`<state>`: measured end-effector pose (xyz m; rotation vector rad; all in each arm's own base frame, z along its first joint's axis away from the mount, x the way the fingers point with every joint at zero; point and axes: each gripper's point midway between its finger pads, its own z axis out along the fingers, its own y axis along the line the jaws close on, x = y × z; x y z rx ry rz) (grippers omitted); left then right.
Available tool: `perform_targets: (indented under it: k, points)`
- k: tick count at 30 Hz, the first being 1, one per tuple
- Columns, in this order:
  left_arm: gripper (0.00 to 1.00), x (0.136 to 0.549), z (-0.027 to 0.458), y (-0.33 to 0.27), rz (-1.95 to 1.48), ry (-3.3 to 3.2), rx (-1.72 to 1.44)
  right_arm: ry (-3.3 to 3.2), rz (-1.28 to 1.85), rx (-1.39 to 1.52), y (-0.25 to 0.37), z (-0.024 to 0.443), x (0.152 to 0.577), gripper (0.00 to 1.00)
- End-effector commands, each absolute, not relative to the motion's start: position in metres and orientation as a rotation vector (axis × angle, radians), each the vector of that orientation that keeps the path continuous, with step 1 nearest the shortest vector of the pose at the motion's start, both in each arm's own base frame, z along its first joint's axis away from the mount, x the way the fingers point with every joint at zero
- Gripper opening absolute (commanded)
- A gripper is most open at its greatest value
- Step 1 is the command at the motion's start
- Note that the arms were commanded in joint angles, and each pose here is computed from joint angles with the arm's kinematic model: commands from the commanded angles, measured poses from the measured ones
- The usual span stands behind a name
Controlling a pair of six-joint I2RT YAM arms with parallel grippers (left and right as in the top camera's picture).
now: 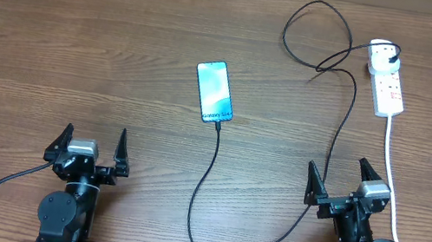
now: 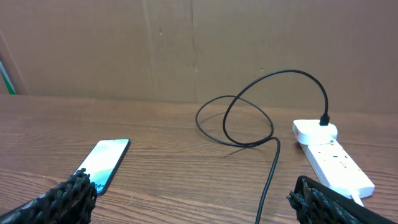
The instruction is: Plug charger to phone and switch on socket
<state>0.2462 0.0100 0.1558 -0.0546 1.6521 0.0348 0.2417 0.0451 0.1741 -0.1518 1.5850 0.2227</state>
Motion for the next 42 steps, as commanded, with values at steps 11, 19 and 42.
perform_targets:
  k: [11,19,42]
  points:
    - [1.00,0.246,0.156,0.009,0.063,1.645,-0.023,1.579,0.231,-0.157,0.047,0.173,0.241,1.00]
    - [1.00,0.246,0.156,0.010,0.060,1.646,-0.028,1.579,0.231,-0.157,0.047,0.173,0.241,1.00]
    - [1.00,0.245,0.157,0.020,0.060,1.636,-0.130,1.579,0.231,-0.157,0.047,0.173,0.241,1.00]
